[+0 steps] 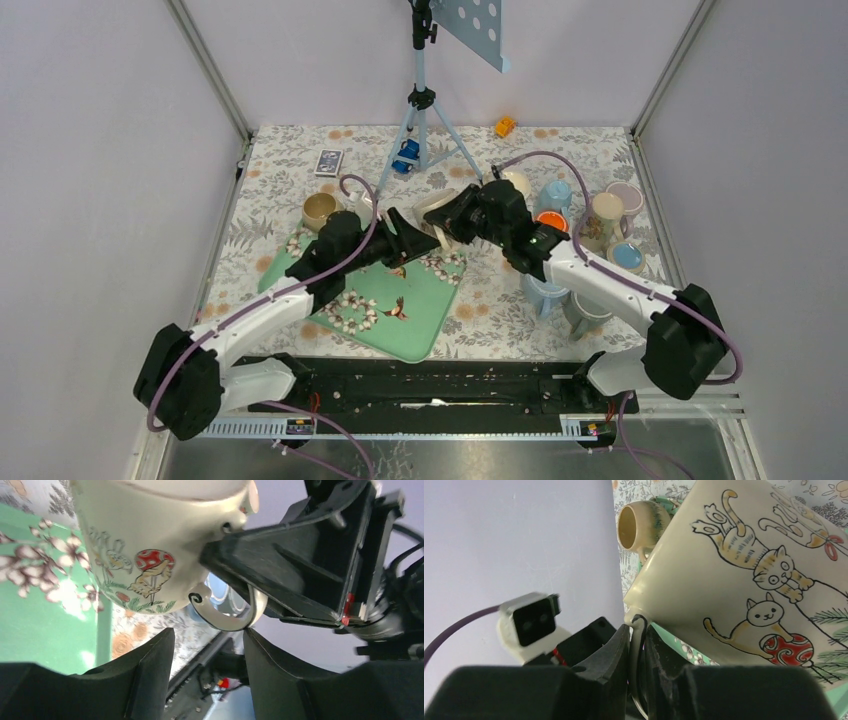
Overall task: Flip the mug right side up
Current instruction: Turn over the cup at the center of the board.
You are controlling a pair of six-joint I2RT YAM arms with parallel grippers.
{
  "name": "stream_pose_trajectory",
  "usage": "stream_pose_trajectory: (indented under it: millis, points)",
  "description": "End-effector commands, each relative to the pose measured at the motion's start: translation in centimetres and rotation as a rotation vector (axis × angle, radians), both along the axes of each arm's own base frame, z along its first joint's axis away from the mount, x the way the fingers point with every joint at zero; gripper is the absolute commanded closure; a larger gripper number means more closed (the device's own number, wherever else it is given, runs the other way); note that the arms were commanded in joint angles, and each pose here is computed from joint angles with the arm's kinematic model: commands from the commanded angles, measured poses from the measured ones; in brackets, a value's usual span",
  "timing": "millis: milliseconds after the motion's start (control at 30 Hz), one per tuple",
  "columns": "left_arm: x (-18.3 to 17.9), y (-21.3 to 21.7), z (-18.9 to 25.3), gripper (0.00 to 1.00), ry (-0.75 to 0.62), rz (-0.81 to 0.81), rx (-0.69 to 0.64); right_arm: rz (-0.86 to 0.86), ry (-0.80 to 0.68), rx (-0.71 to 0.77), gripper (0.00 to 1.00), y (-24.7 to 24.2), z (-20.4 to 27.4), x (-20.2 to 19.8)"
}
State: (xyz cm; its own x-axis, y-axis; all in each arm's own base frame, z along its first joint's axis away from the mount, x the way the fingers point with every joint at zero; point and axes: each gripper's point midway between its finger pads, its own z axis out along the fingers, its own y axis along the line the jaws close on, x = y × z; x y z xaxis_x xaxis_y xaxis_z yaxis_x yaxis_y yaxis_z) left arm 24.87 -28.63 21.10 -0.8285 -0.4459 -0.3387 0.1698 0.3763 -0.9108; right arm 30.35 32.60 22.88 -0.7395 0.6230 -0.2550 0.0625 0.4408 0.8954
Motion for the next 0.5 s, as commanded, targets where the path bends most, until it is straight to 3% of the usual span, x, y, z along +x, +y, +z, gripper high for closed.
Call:
stream_pose_trajectory:
  millis: [0,167,467]
  points:
    - [0.5,0.2,1.8,0.43,-0.206,0.056,0.192,-0.039,-0.082,0.059,1.0,1.7,6.8,1.1]
    - [0.5,0.2,3.0,0.43,-0.288,0.12,0.266,-0.07,0.006,0.008,1.0,2.5,6.0,1.1]
    - [2.0,0.9,3.4,0.43,-0.34,0.229,0.365,-0.069,0.04,0.013,1.0,3.9,7.1,0.6]
